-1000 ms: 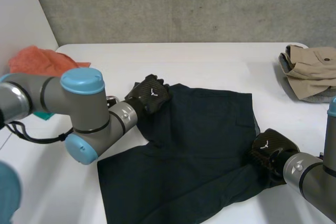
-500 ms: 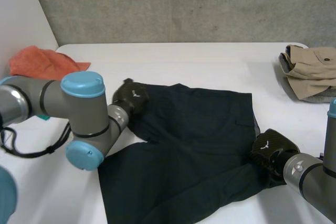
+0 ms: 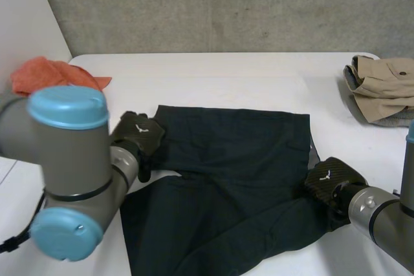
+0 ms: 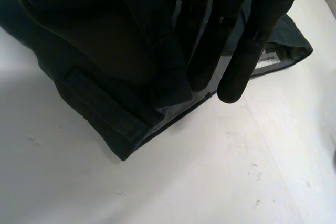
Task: Fold the laundry.
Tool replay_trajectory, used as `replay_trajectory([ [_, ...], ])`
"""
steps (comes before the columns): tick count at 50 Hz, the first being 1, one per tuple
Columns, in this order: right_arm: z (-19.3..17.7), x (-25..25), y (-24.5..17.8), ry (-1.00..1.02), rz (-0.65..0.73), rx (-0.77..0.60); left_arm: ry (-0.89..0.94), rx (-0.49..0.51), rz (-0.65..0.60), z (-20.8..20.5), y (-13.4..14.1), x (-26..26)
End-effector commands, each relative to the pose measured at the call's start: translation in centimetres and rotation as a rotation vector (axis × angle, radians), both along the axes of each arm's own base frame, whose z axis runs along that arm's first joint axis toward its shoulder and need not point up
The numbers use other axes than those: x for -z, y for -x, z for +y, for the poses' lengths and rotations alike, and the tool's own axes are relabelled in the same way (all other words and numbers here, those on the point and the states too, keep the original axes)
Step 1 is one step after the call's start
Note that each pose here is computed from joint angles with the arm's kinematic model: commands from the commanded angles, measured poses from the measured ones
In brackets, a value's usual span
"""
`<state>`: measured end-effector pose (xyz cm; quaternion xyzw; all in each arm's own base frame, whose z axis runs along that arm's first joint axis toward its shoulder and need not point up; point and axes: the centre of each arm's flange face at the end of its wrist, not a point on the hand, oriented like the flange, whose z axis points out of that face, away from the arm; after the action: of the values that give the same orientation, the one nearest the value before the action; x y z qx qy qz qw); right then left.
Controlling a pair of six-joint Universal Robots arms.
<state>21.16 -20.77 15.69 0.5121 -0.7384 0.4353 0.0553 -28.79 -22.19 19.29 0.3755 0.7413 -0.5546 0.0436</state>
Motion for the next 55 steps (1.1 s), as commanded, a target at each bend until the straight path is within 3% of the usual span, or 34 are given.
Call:
replay_trajectory([
  [1, -0.7, -0.8, -0.1, -0.008, -0.083, 0.057, -0.023, -0.030, 0.148, 3.6, -1.8, -3.2],
  [11, -2.1, -1.7, -0.3, 0.000, -0.199, 0.138, -0.274, -0.009, 0.217, 11.6, -3.1, -2.1],
  [15, -2.7, -1.7, -0.2, 0.030, -0.219, 0.153, -0.353, -0.038, 0.229, 12.8, -3.5, -1.4],
  [30, -2.9, -1.4, -0.3, 0.054, -0.239, 0.156, -0.475, -0.061, 0.159, 14.1, -3.5, 1.7],
  [38, -2.7, -1.5, -0.2, 0.049, -0.236, 0.156, -0.416, -0.082, 0.157, 13.0, -2.8, 2.8],
  [42, -1.6, -2.1, 0.1, 0.047, -0.176, 0.118, -0.402, -0.115, 0.117, 13.0, -3.3, 2.8],
  [46, 2.5, -2.0, 1.4, -0.040, 0.100, -0.058, -0.448, -0.029, -0.015, 15.7, -3.7, 3.0],
  [50, 4.1, -1.8, 3.1, -0.114, 0.250, -0.132, -0.502, 0.071, -0.168, 18.8, -4.5, 2.9],
  [55, 2.6, -2.6, 3.3, -0.040, 0.226, -0.091, -0.485, 0.091, -0.155, 18.7, -3.9, 1.8],
])
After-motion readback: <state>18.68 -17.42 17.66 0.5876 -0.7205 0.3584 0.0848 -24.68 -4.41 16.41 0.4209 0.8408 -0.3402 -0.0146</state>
